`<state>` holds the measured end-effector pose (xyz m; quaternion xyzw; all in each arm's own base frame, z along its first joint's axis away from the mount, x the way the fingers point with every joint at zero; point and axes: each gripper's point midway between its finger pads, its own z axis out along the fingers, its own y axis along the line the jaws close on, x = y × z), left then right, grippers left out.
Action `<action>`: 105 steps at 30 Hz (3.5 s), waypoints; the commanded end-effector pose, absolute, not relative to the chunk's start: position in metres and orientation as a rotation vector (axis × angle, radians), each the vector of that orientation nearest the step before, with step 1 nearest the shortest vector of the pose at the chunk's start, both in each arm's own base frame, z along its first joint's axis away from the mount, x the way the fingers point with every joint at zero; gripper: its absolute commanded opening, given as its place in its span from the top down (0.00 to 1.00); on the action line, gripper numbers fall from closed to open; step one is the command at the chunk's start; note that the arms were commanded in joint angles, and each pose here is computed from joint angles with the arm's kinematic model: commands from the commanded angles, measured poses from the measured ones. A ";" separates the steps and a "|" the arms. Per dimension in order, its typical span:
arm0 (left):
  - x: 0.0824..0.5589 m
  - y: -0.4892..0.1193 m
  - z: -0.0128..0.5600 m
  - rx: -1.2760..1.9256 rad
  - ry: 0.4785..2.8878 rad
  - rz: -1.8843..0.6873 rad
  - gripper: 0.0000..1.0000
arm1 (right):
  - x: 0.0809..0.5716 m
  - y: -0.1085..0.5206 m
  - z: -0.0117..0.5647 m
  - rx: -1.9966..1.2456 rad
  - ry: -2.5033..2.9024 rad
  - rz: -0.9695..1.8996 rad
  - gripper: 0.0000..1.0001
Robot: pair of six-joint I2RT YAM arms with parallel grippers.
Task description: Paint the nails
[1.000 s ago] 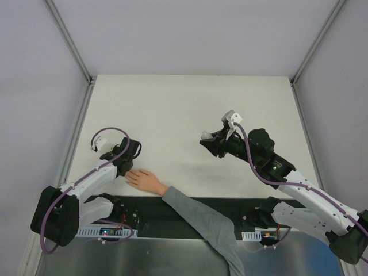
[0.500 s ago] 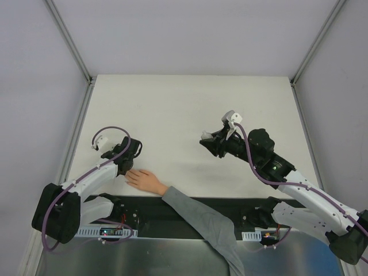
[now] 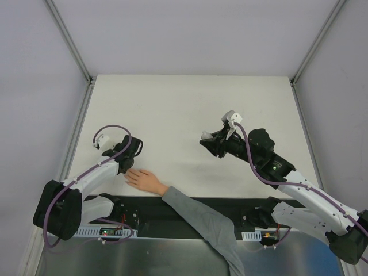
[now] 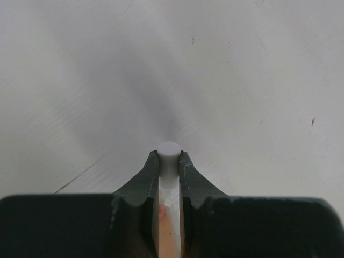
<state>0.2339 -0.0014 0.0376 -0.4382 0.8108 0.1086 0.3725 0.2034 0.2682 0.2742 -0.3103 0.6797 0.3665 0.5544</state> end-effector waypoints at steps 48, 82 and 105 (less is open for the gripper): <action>0.222 0.006 0.059 -1.112 1.930 0.562 1.00 | 0.186 0.265 0.306 -0.735 1.508 0.921 1.00; 0.219 -0.001 0.056 -1.182 1.948 0.652 1.00 | 0.180 0.263 0.309 -0.756 1.521 0.908 1.00; 0.209 0.002 0.057 -1.175 1.940 0.876 1.00 | 0.173 0.257 0.316 -0.764 1.509 0.908 1.00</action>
